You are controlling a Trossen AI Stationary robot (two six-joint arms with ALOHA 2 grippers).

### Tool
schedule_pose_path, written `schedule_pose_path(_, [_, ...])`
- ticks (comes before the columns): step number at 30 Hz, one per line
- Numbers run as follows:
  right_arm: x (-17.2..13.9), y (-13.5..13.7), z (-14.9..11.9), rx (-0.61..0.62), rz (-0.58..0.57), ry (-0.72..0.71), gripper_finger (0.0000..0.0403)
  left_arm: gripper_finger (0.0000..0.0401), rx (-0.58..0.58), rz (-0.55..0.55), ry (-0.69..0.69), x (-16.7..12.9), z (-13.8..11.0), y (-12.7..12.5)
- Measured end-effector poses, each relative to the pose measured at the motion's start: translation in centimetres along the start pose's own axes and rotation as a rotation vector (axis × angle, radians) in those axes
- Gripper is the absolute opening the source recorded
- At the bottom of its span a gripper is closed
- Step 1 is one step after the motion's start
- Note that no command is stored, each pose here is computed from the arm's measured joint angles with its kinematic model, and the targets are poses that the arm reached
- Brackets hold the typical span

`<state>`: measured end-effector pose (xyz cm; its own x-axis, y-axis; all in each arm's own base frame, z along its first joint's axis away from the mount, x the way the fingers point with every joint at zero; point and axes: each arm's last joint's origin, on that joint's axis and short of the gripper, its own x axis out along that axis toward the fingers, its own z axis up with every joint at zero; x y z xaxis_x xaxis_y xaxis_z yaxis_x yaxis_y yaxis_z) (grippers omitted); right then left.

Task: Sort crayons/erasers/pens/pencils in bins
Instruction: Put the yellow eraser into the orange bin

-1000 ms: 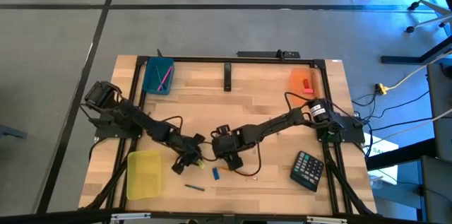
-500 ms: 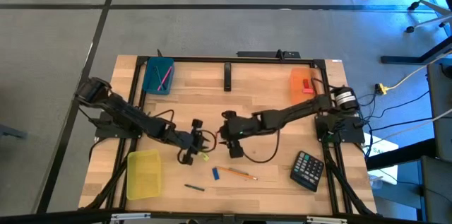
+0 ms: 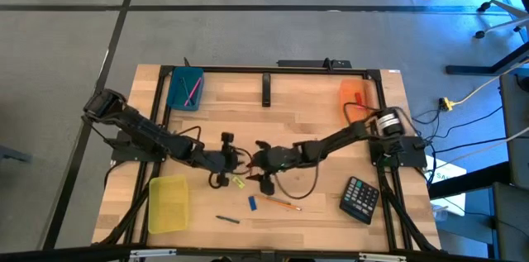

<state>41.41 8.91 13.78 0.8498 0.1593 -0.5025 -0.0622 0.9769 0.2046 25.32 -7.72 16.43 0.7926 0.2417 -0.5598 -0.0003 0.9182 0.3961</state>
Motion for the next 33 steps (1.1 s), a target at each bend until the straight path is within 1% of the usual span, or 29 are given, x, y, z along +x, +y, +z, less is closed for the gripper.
schedule_pose_path(2, [1.5,0.2,-0.2,-0.008,-0.014,0.071,0.0209,0.011,-0.002,0.097,-0.028,-0.4,1.3,0.9])
schedule_pose_path(6, [4.0,0.6,0.2,-0.045,-0.037,0.187,0.0209,0.011,-0.031,0.269,-0.091,-2.2,4.0,3.0])
schedule_pose_path(9, [5.5,0.9,0.4,-0.068,-0.046,0.25,0.0209,0.011,-0.09,0.35,-0.166,-4.2,5.8,4.6])
schedule_pose_path(11, [6.2,1.0,0.6,-0.07,-0.044,0.272,0.0209,0.011,-0.12,0.384,-0.2,-5.4,6.5,5.5])
schedule_pose_path(13, [6.7,1.2,1.1,-0.063,-0.023,0.264,0.0209,0.011,-0.145,0.399,-0.225,-6.4,6.6,6.2])
schedule_pose_path(16, [7.2,1.2,1.0,-0.047,-0.008,0.282,0.0209,0.011,-0.18,0.406,-0.267,-7.7,6.9,7.0])
schedule_pose_path(18, [7.3,1.3,0.9,-0.034,-0.006,0.285,0.0209,0.011,-0.189,0.406,-0.279,-8.1,6.9,7.2])
schedule_pose_path(20, [7.2,1.2,0.7,-0.034,-0.016,0.317,0.0209,0.011,-0.195,0.408,-0.286,-8.4,7.0,7.3])
schedule_pose_path(23, [6.9,1.1,0.4,-0.041,-0.069,0.368,0.0209,0.011,-0.192,0.406,-0.282,-8.4,6.9,7.3])
schedule_pose_path(27, [6.6,1.4,-0.1,-0.062,-0.147,0.401,0.0204,0.011,-0.177,0.405,-0.266,-8.2,6.8,7.2])
schedule_pose_path(30, [6.5,1.6,-0.2,-0.083,-0.208,0.395,0.0187,0.011,-0.178,0.41,-0.257,-8.1,6.7,7.4])
schedule_pose_path(33, [6.6,1.6,0.0,-0.092,-0.205,0.392,0.0168,0.011,-0.168,0.416,-0.236,-7.9,6.5,7.5])
